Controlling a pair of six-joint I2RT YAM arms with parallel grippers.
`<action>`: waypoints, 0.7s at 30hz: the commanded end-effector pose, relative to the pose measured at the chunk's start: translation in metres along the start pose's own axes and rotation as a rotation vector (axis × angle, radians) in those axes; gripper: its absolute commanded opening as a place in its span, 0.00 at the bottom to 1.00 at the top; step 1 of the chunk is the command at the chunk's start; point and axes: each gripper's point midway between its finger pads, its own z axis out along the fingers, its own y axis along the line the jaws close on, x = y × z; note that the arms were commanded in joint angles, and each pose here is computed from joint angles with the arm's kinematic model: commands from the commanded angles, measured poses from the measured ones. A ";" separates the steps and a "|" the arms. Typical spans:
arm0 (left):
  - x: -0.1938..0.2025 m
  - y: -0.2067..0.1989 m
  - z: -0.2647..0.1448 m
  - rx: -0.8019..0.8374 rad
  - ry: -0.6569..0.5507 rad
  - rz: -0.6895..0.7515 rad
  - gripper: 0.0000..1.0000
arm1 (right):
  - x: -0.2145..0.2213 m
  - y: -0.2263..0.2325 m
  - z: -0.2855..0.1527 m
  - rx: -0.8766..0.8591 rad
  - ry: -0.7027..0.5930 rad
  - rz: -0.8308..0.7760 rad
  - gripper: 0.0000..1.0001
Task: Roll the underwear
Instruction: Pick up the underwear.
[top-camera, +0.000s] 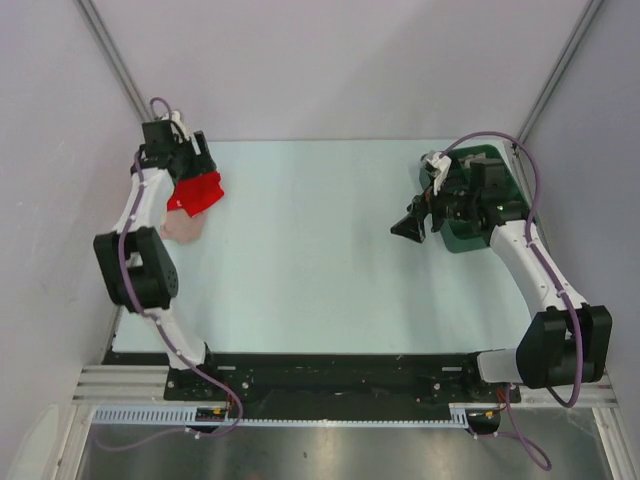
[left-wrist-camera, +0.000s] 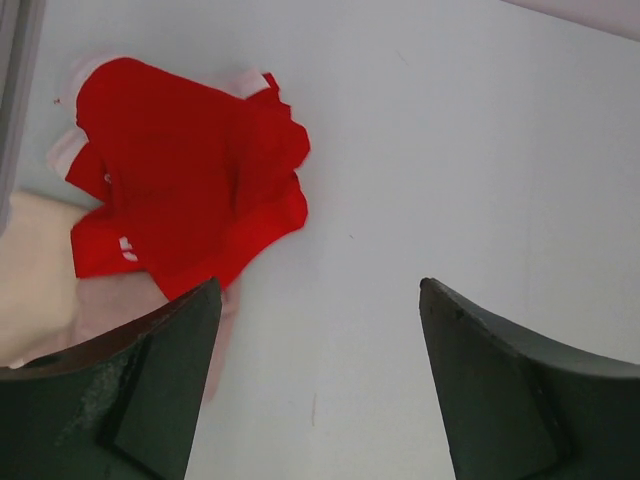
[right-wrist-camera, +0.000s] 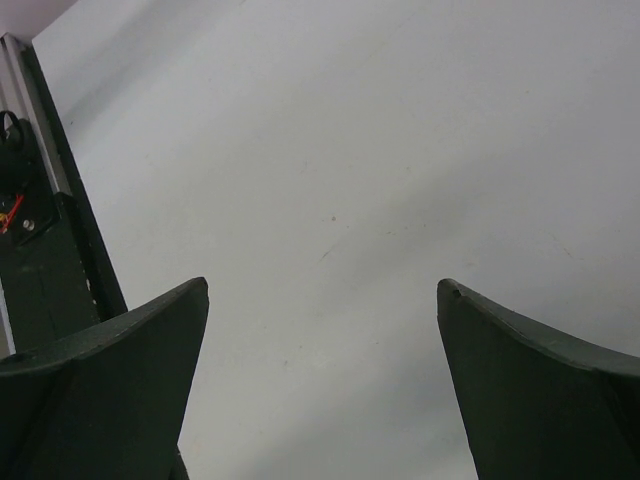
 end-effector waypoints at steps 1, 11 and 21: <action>0.013 0.023 0.048 -0.142 0.146 0.070 0.82 | 0.006 0.011 0.008 -0.041 0.034 -0.077 1.00; 0.047 0.047 0.119 -0.279 0.285 0.114 0.50 | 0.010 0.020 0.017 -0.043 0.069 -0.123 1.00; 0.004 0.024 0.057 -0.214 0.164 0.153 0.01 | 0.016 0.016 0.017 -0.044 0.084 -0.116 1.00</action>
